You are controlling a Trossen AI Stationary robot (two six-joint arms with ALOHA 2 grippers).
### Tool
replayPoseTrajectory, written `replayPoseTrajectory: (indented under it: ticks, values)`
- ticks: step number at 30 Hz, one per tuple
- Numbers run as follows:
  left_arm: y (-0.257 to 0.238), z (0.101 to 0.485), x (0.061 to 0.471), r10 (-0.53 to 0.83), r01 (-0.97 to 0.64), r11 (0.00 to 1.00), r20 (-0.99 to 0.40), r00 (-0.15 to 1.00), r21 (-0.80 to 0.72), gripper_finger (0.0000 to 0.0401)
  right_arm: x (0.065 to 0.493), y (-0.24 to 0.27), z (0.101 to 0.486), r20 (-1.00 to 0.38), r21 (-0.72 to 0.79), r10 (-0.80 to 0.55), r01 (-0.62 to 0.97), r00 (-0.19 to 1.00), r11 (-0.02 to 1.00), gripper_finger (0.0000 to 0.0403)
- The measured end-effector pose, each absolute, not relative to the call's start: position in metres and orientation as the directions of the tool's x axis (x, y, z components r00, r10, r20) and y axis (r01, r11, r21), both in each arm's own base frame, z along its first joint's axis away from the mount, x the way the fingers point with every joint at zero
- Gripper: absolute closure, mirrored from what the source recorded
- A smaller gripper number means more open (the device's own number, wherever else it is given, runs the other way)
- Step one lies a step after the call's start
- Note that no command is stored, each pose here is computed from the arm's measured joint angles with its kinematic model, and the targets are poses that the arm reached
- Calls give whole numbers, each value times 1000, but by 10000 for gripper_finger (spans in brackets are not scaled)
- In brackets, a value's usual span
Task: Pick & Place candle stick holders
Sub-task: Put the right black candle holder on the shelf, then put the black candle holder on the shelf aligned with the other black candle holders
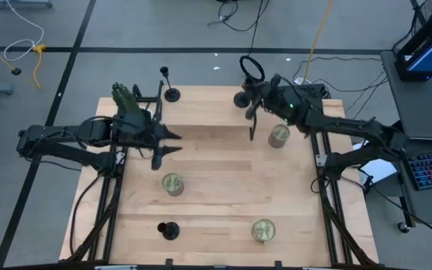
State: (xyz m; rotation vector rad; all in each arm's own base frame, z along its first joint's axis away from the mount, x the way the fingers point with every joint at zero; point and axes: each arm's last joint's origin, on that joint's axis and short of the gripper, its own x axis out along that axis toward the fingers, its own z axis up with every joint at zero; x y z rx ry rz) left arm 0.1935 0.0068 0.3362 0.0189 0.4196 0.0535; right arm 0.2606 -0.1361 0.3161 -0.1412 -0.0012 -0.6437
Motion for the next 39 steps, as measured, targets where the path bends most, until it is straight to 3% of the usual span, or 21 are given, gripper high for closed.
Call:
replayPoseTrajectory:
  ticks: [13,20,24,29,39]
  values:
    - [-31,302,211,-91,204,973,-629,772,110,229,265,-195,274,-28,-66,-646,644,762,762,382]
    - [-39,276,200,-51,135,990,-834,550,28,229,264,-202,270,-26,-68,-660,658,750,750,363]
    - [-46,267,197,-70,134,991,-879,472,-7,229,263,-202,272,-20,-68,-662,659,749,749,350]
    - [-58,254,192,-135,177,982,-894,427,-64,229,263,-202,271,-23,-66,-660,658,751,750,315]
    - [-81,231,176,-166,124,984,-918,360,-130,229,262,-197,275,-25,-42,-656,655,755,755,201]
